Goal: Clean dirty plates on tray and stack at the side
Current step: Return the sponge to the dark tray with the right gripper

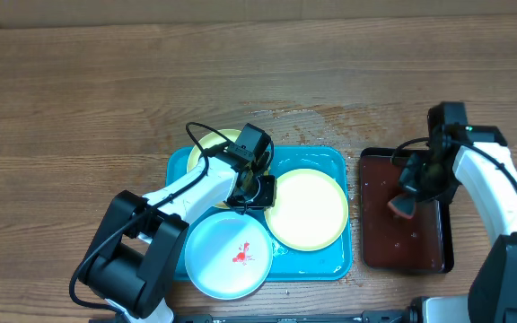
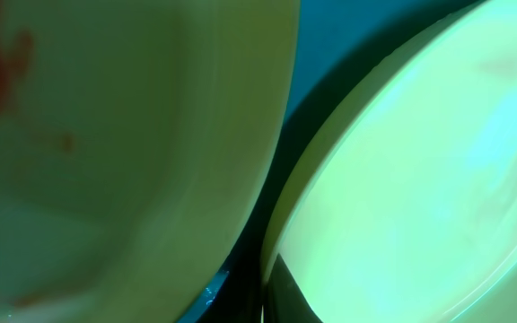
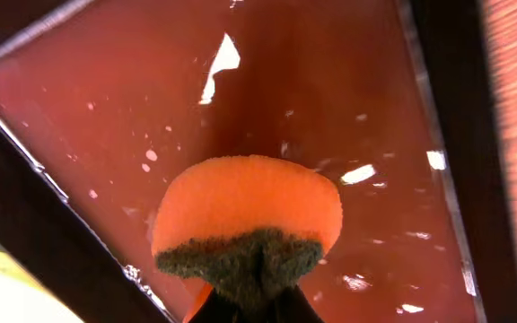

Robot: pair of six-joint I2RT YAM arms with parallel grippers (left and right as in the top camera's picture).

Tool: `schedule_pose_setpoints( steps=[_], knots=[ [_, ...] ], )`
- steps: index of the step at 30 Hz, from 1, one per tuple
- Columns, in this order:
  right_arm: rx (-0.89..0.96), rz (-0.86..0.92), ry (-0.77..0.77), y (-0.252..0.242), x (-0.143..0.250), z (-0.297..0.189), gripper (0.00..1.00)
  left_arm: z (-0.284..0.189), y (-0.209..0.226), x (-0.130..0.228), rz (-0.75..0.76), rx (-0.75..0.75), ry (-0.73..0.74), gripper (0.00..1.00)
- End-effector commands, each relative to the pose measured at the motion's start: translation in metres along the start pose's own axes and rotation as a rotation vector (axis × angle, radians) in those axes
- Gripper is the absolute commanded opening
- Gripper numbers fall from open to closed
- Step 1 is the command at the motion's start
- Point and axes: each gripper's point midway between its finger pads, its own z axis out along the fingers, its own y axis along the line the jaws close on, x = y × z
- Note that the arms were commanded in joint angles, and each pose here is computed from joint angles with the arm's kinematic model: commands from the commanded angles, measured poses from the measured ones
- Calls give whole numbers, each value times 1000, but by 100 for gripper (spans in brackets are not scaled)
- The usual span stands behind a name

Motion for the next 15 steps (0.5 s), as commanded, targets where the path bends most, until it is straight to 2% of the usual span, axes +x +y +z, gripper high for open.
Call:
schedule_pose_setpoints(
  steps=[1, 2, 4, 5, 6, 7, 15],
  knots=[
    [-33, -7, 53, 4, 11, 15, 4, 6, 5, 1, -8, -18, 8, 4],
    [-30, -7, 59, 3, 12, 18, 4, 6, 5, 1, -7, -18, 8, 4],
    [-25, -7, 70, 3, 13, 21, 12, 6, 5, 1, -7, -18, 8, 4],
    [-24, -6, 73, 3, 13, 22, 26, 6, 5, 1, -7, -18, 8, 4],
    [-24, -6, 73, 3, 14, 22, 44, 6, 5, 1, -7, -18, 8, 4],
    [-24, -7, 73, 3, 14, 22, 100, 6, 5, 1, -7, -18, 8, 4],
    [-35, -27, 61, 8, 5, 4, 100, 2, -1, -4, 26, 1, -1, 4]
  ],
)
